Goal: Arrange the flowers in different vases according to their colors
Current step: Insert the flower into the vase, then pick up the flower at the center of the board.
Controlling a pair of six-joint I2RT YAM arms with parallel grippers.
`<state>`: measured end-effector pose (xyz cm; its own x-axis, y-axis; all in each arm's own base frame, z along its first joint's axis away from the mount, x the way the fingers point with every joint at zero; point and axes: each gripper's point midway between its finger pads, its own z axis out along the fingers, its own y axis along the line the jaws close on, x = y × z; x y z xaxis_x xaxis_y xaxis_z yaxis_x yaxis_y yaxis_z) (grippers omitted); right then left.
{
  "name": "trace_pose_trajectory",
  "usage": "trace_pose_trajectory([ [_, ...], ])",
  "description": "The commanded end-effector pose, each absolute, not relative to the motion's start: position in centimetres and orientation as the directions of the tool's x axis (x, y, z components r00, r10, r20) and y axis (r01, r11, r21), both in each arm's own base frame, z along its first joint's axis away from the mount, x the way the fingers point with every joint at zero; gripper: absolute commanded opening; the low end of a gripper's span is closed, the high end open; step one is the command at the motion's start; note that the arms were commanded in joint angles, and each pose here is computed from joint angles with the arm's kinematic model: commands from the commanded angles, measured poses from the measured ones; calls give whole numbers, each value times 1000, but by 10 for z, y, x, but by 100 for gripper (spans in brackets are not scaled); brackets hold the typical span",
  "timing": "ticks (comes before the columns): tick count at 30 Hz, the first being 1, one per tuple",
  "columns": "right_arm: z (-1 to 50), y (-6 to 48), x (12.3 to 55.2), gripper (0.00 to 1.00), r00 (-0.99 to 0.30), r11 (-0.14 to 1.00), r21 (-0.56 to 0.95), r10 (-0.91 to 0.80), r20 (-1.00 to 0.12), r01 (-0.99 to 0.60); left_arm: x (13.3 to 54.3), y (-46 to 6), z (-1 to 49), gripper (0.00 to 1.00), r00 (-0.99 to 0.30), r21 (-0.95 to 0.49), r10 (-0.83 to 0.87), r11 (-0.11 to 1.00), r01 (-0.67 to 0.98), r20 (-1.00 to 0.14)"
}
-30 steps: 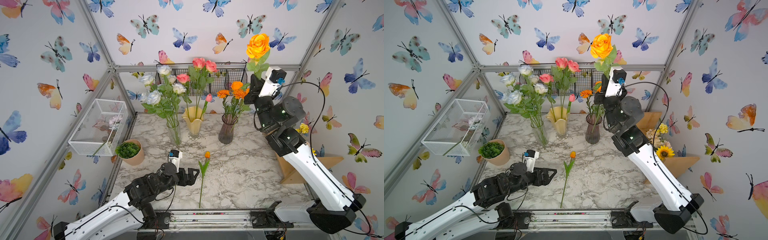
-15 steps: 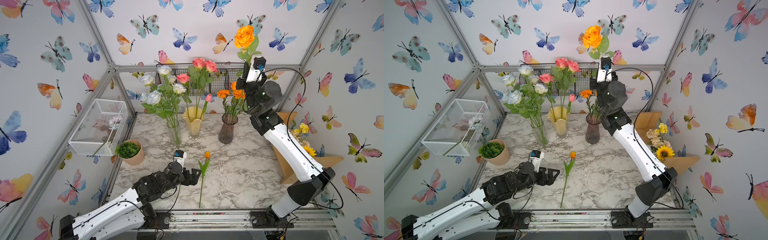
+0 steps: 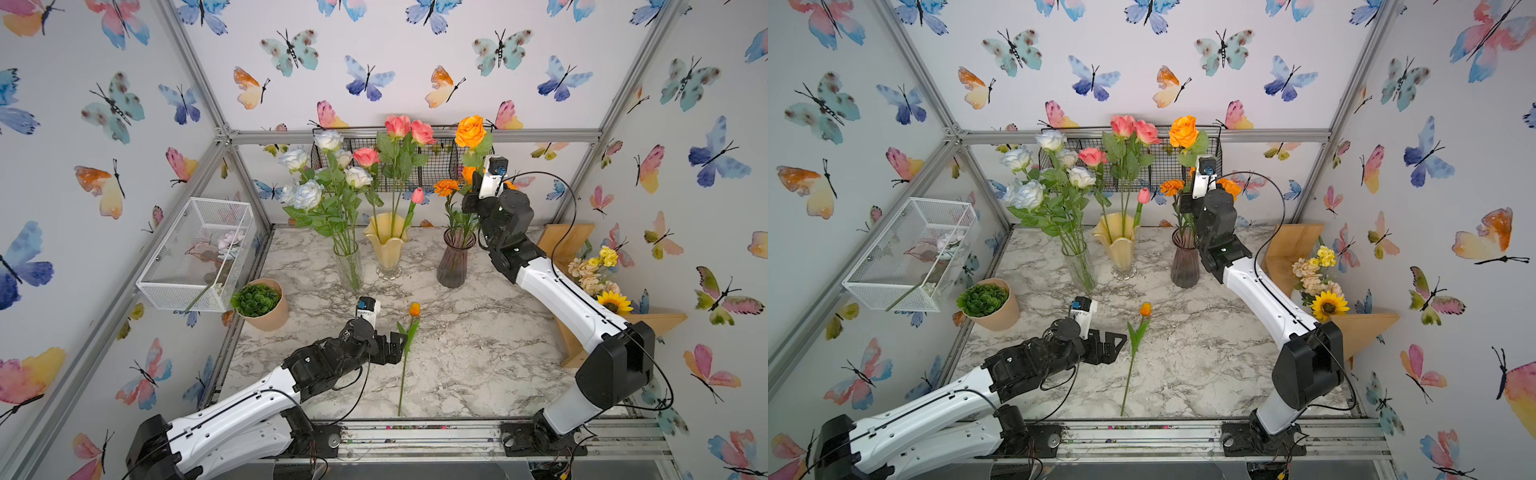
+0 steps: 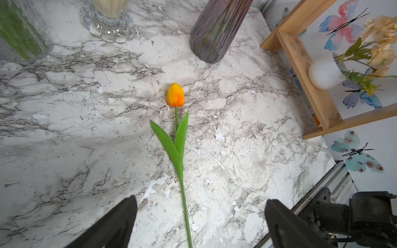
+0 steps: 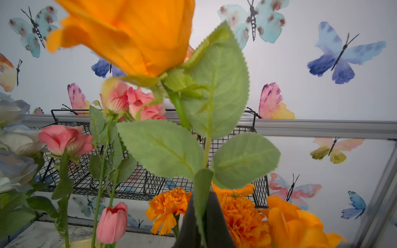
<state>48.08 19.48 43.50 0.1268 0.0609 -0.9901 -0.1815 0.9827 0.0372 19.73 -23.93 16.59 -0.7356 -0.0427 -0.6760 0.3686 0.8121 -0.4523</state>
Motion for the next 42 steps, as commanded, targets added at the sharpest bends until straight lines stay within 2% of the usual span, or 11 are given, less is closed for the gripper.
trace_pose_trajectory([
  [1, 449, 190, 466, 30, 139, 976, 87, 117, -983, -201, 199, -246, 167, 99, -733, -464, -41, 798, 385, -679],
  [3, 448, 187, 464, 45, 126, 978, 89, 114, -985, -190, 201, -245, 164, 99, -740, -456, -39, 809, 371, -671],
  [5, 452, 184, 461, 53, 117, 979, 91, 114, -987, -182, 202, -246, 161, 99, -747, -448, -29, 816, 366, -664],
  [13, 474, 169, 435, 60, 40, 972, 157, 167, -985, -176, 202, -252, 148, 100, -790, -421, 12, 841, 340, -613],
  [16, 472, 160, 417, 69, -23, 961, 217, 216, -976, -171, 201, -253, 140, 97, -814, -414, 26, 852, 322, -580],
  [18, 465, 153, 400, 80, -85, 952, 257, 246, -966, -165, 199, -254, 131, 94, -836, -405, 36, 863, 301, -547],
  [19, 460, 152, 393, 92, -116, 947, 274, 257, -959, -167, 198, -254, 128, 92, -844, -401, 40, 867, 295, -534],
  [20, 451, 150, 385, 98, -154, 942, 289, 264, -952, -168, 197, -255, 124, 91, -854, -397, 43, 872, 285, -518],
  [24, 413, 141, 351, 98, -258, 921, 352, 304, -917, -167, 192, -261, 111, 87, -877, -382, 54, 886, 263, -478],
  [31, 364, 125, 316, 98, -341, 919, 372, 310, -888, -134, 196, -280, 92, 79, -896, -268, 106, 933, 239, -431],
  [42, 341, 115, 297, 99, -362, 927, 354, 289, -886, -127, 217, -284, 50, 68, -935, -86, 100, 987, 136, -340],
])
